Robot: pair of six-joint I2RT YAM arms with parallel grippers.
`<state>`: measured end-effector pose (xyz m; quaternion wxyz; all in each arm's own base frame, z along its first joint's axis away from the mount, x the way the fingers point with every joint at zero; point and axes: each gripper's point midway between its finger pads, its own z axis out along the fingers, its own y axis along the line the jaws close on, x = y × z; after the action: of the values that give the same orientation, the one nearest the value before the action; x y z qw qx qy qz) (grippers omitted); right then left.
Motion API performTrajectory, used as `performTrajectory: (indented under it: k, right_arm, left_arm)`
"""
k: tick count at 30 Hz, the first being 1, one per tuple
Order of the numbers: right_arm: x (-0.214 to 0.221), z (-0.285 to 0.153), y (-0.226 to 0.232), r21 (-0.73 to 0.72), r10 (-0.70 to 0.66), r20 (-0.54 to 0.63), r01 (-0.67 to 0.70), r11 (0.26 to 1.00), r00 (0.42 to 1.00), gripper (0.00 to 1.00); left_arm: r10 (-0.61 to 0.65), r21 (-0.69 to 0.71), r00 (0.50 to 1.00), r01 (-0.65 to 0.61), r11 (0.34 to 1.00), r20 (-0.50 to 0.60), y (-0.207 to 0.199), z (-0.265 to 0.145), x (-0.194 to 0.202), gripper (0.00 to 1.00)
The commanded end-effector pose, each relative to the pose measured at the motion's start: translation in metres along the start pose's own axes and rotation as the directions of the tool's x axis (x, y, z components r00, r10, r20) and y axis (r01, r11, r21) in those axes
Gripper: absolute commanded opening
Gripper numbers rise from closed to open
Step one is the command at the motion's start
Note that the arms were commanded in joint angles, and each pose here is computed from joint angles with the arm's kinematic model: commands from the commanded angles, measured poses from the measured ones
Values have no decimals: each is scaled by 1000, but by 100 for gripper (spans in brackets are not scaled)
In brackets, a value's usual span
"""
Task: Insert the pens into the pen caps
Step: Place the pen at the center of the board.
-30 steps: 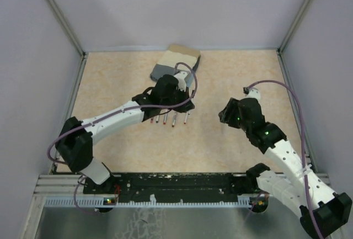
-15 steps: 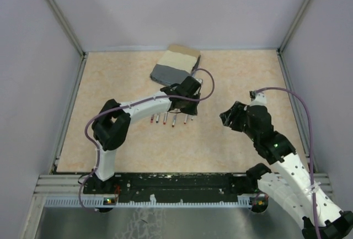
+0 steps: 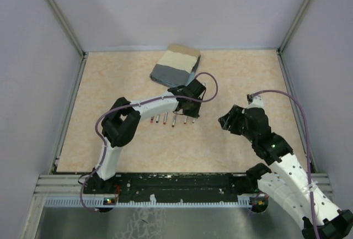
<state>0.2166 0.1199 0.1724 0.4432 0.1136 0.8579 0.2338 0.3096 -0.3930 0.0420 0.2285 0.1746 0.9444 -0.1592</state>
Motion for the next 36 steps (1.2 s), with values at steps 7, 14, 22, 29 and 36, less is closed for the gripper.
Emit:
performTrajectory:
  k: [7, 14, 22, 29, 36]
  right_arm:
    - [-4, 0, 8, -43, 13, 17, -12, 999, 1000, 51]
    - [-5, 0, 8, -40, 11, 20, -10, 999, 1000, 51]
    - [-7, -1, 9, -41, 8, 24, -7, 999, 1000, 51]
    - [-25, 0, 27, -101, 6, 74, 1, 995, 997, 62]
    - [-46, 0, 46, -148, -62, 113, 78, 986, 992, 76]
  left_arm:
    - [-19, -14, 999, 19, 1000, -27, -3, 13, 7, 15]
    - [-33, -26, 999, 32, 999, -36, 0, 18, 12, 22]
    - [-36, -13, 999, 36, 999, -31, -3, 14, 10, 29]
    - [6, 71, 989, -16, 997, 145, -19, -39, -32, 36]
    - [20, 135, 888, -93, 986, 460, -20, -128, -75, 48]
